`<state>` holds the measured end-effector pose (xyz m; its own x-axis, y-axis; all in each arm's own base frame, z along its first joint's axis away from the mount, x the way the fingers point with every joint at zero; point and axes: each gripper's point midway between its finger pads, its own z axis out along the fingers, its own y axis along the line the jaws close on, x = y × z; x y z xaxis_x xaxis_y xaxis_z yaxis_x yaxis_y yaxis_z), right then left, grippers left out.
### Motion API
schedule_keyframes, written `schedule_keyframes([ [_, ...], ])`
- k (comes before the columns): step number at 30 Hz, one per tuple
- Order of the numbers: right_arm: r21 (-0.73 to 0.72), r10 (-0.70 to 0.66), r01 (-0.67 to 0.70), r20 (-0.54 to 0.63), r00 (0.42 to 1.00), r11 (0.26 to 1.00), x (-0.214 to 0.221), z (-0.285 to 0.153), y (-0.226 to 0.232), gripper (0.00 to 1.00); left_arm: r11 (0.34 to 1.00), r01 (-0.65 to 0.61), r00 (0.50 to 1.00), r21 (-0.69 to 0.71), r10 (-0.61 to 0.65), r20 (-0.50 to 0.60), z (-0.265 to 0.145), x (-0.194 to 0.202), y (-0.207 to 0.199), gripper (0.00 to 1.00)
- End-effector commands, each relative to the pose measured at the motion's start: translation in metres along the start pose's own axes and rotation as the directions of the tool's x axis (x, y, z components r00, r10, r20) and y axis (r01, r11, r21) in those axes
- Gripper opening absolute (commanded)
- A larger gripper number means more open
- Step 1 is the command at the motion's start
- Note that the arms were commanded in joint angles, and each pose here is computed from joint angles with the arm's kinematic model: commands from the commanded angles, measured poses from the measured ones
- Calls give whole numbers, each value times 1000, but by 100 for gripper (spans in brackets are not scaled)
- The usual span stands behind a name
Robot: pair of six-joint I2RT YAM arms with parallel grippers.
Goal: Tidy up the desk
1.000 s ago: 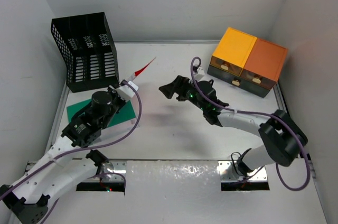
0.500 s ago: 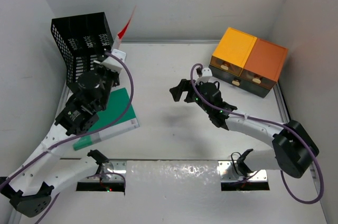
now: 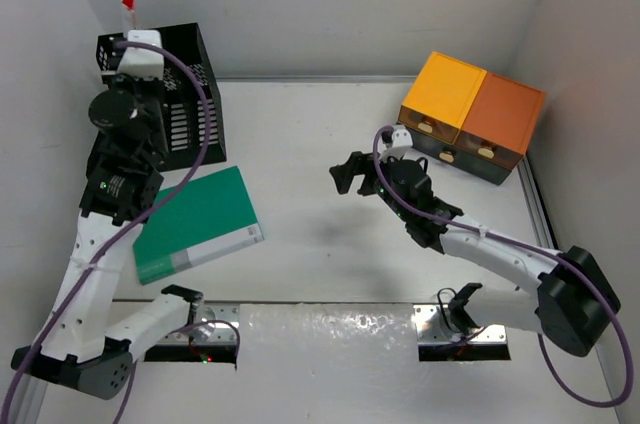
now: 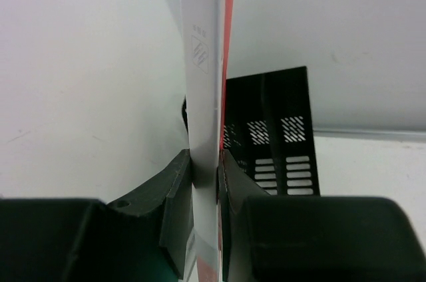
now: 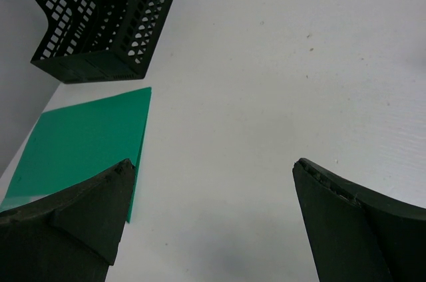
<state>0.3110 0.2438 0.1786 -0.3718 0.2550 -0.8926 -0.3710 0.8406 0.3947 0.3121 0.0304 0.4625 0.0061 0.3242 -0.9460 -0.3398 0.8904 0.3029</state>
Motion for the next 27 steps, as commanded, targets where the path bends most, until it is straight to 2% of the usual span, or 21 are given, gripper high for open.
schedule_keyframes([
  [1, -2, -13, 13, 71, 997, 1000, -21, -8, 2, 99, 995, 87, 990, -40, -82, 111, 5, -34, 31, 0],
  [4, 6, -8, 8, 97, 995, 1000, -24, -13, -1, 99, 996, 67, 995, -66, -61, 84, 17, -25, 45, 0],
  [9, 9, -10, 9, 111, 994, 1000, -27, -16, -2, 99, 999, 52, 997, -6, -51, 53, 46, -4, 58, 0],
  [11, 8, -19, 18, 112, 994, 1000, -28, -16, -2, 99, 999, 37, 995, 25, -39, 90, 51, -2, 62, 0],
  [15, 39, -39, 35, 116, 993, 999, -29, -16, -7, 99, 999, 20, 997, 30, -22, 72, 66, 19, 63, 0],
  [17, 61, -43, 35, 125, 991, 997, -30, -17, -12, 99, 997, 15, 996, 75, -21, 82, 73, 26, 61, 0],
  [21, 73, -40, 31, 135, 990, 997, -30, -16, -15, 99, 998, 24, 997, 58, -28, 68, 85, 39, 71, 0],
  [27, 108, -102, 92, 93, 990, 990, -37, -10, -14, 99, 996, 25, 993, 84, -34, 112, 93, 48, 78, 0],
])
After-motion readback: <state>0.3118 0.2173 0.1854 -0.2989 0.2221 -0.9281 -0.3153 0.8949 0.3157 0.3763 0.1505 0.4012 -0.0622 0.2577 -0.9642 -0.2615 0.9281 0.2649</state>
